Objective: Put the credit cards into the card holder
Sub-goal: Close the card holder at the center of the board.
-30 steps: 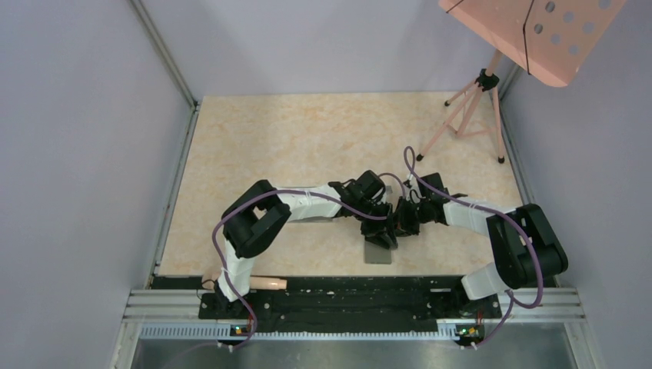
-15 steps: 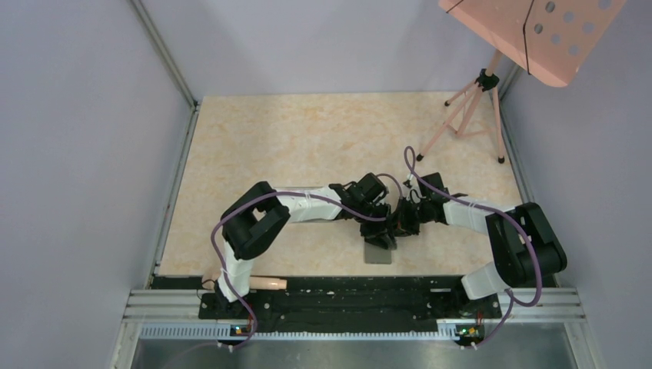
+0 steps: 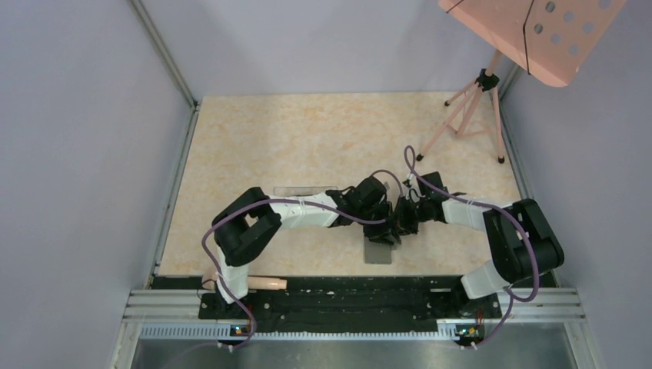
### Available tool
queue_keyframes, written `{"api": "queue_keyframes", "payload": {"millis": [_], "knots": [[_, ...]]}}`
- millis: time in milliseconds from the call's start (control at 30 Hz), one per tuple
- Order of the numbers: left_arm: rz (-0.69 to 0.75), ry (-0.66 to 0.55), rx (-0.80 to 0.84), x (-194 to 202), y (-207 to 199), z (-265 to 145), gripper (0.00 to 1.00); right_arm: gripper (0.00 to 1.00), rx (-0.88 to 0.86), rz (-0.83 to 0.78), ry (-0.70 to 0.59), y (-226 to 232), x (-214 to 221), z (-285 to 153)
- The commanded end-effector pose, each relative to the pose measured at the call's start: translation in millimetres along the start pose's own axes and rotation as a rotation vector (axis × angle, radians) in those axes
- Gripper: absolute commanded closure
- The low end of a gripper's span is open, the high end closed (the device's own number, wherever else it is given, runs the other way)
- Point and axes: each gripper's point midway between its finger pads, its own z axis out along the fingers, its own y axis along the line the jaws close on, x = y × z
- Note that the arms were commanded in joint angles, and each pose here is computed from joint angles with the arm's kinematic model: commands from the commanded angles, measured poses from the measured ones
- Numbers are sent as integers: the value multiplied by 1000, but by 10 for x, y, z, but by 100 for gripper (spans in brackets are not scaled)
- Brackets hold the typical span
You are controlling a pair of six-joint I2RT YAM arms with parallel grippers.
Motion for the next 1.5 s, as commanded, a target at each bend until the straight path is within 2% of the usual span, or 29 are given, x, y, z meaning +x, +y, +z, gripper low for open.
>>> {"api": "queue_keyframes", "payload": {"millis": [0, 133, 367, 467, 533, 633, 667, 1167, 1467], "knots": [[66, -221, 129, -435, -521, -174, 65, 100, 97, 20, 33, -226, 102, 97], [66, -200, 68, -424, -443, -87, 68, 100, 96, 24, 31, -226, 74, 106], [70, -191, 14, -433, -367, -19, 95, 100, 95, 22, 33, -220, 62, 103], [69, -180, 8, -416, -353, -4, 98, 100, 100, 20, 34, -231, 71, 100], [68, -173, -1, -411, -334, 6, 94, 100, 102, 20, 32, -232, 67, 93], [78, -172, -25, -406, -324, 2, 77, 100, 109, 13, 30, -238, 64, 82], [82, -176, -38, -408, -309, -4, 75, 100, 112, 13, 29, -242, 64, 78], [129, -205, -130, -414, -195, -80, 73, 100, 122, 11, 34, -289, 120, 66], [152, -251, -45, -413, -312, -210, 68, 100, 126, 9, 36, -306, 128, 69]]}}
